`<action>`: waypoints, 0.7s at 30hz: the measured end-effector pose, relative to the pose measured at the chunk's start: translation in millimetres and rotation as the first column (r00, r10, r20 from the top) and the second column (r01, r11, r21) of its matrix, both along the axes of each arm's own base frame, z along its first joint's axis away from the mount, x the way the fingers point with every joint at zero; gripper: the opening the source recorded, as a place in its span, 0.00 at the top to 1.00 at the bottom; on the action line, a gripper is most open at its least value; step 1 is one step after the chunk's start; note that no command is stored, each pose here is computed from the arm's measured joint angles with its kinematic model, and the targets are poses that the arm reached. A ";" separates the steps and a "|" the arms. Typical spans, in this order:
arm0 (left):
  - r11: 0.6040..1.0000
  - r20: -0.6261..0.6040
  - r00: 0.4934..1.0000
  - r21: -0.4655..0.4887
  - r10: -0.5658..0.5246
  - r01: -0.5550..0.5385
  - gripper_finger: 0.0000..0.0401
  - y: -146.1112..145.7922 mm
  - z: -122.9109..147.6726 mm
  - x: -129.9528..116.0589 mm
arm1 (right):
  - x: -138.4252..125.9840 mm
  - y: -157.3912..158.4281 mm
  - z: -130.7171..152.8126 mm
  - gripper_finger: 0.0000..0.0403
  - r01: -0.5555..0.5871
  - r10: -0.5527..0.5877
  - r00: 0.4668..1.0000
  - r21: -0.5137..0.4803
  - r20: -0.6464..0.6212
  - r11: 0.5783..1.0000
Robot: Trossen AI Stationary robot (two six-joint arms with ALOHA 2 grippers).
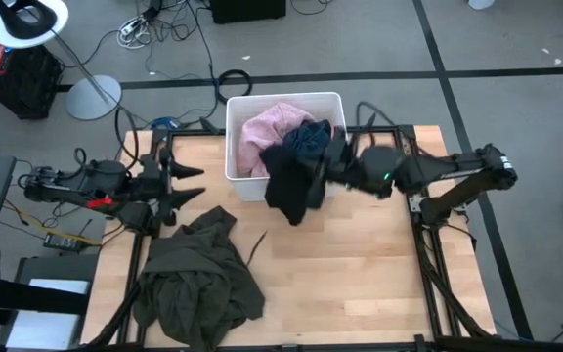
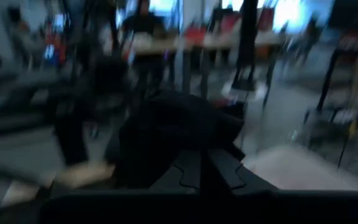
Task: Sort clothes
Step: Put the black underwear into the white bin
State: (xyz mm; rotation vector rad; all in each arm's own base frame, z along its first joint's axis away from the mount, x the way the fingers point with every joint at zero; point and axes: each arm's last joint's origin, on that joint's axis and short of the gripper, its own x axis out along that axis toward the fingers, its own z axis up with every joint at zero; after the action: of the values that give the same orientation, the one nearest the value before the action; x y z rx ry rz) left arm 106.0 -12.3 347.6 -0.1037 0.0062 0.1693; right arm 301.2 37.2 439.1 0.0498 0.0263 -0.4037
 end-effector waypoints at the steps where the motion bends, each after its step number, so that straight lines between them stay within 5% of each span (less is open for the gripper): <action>1: 0.999 -0.003 0.999 -0.001 0.035 -0.035 0.42 1.0 -0.4 0.0 | -1.7 -5.3 6.3 1.00 0.016 -0.015 0.999 -0.026 0.034 1.000; 12: 0.984 -0.060 0.982 0.024 0.179 -0.178 0.42 2.5 -6.0 10.4 | -12.3 -55.8 94.1 1.00 0.131 -0.069 0.978 -0.328 0.194 0.936; 21: 0.981 -0.076 0.978 0.015 0.192 -0.192 0.42 0.2 -8.4 21.9 | -12.7 -99.3 105.8 1.00 0.189 -0.136 0.979 -0.419 0.153 0.888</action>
State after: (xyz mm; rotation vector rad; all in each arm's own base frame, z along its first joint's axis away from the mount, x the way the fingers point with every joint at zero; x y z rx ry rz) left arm 128.0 -12.1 339.2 -0.0903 0.0726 0.3666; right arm 288.5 -62.1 544.9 -0.3665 -0.1889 -0.5668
